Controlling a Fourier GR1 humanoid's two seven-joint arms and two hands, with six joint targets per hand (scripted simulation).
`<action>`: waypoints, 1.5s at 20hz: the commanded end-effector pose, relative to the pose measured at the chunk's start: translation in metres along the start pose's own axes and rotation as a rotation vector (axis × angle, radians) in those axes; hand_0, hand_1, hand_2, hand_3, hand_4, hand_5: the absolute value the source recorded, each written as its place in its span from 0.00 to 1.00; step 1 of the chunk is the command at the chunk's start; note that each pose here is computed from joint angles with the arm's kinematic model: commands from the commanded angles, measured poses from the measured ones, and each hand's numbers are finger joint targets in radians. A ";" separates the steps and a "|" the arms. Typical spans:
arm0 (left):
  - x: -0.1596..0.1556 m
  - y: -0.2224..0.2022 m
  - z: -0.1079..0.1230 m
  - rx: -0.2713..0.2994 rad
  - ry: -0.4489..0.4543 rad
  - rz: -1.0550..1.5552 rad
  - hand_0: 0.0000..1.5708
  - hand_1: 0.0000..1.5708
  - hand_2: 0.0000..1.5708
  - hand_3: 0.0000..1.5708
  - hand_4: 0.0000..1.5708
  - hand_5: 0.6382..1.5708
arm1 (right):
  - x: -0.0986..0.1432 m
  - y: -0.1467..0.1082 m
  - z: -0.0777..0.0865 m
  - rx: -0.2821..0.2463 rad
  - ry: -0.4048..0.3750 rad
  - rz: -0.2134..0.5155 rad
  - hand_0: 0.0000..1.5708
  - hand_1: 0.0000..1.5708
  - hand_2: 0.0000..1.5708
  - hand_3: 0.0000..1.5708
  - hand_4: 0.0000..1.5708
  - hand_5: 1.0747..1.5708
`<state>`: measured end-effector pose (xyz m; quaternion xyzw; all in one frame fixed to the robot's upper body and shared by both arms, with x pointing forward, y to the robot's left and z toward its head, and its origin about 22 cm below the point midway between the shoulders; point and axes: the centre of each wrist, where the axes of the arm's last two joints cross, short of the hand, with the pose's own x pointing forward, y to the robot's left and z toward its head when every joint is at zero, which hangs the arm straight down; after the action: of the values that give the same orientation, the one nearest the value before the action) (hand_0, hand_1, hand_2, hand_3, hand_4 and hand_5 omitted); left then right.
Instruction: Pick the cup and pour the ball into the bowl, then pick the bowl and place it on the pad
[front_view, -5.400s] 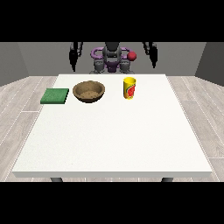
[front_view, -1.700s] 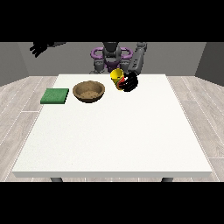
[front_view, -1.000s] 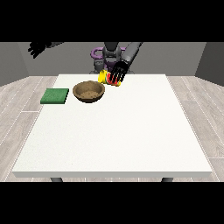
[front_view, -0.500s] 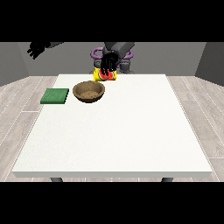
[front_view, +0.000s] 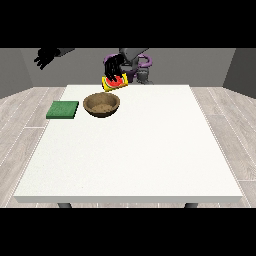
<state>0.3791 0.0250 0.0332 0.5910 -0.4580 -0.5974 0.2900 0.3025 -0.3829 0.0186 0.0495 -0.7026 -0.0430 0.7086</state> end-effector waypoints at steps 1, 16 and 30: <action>0.012 0.005 0.012 -0.018 -0.074 -0.073 0.11 0.11 0.76 1.00 0.72 1.00 | 0.005 0.005 -0.007 -0.018 0.025 0.000 0.00 0.00 0.00 0.17 0.44 0.95; -0.139 0.052 -0.023 0.185 0.249 1.164 0.00 0.00 0.00 0.00 0.75 0.98 | -0.009 -0.015 0.017 -0.165 0.056 0.018 0.00 0.00 0.00 0.00 0.50 0.97; -0.332 0.041 0.010 0.182 0.015 1.849 0.00 0.00 0.00 0.00 0.67 0.99 | -0.066 0.009 0.031 -0.302 0.047 -0.071 0.00 0.00 0.00 0.00 0.47 0.99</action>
<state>0.4138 0.2584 0.1975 0.0635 -0.7735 -0.0928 0.6238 0.2714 -0.3664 -0.0379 -0.0263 -0.6679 -0.1545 0.7276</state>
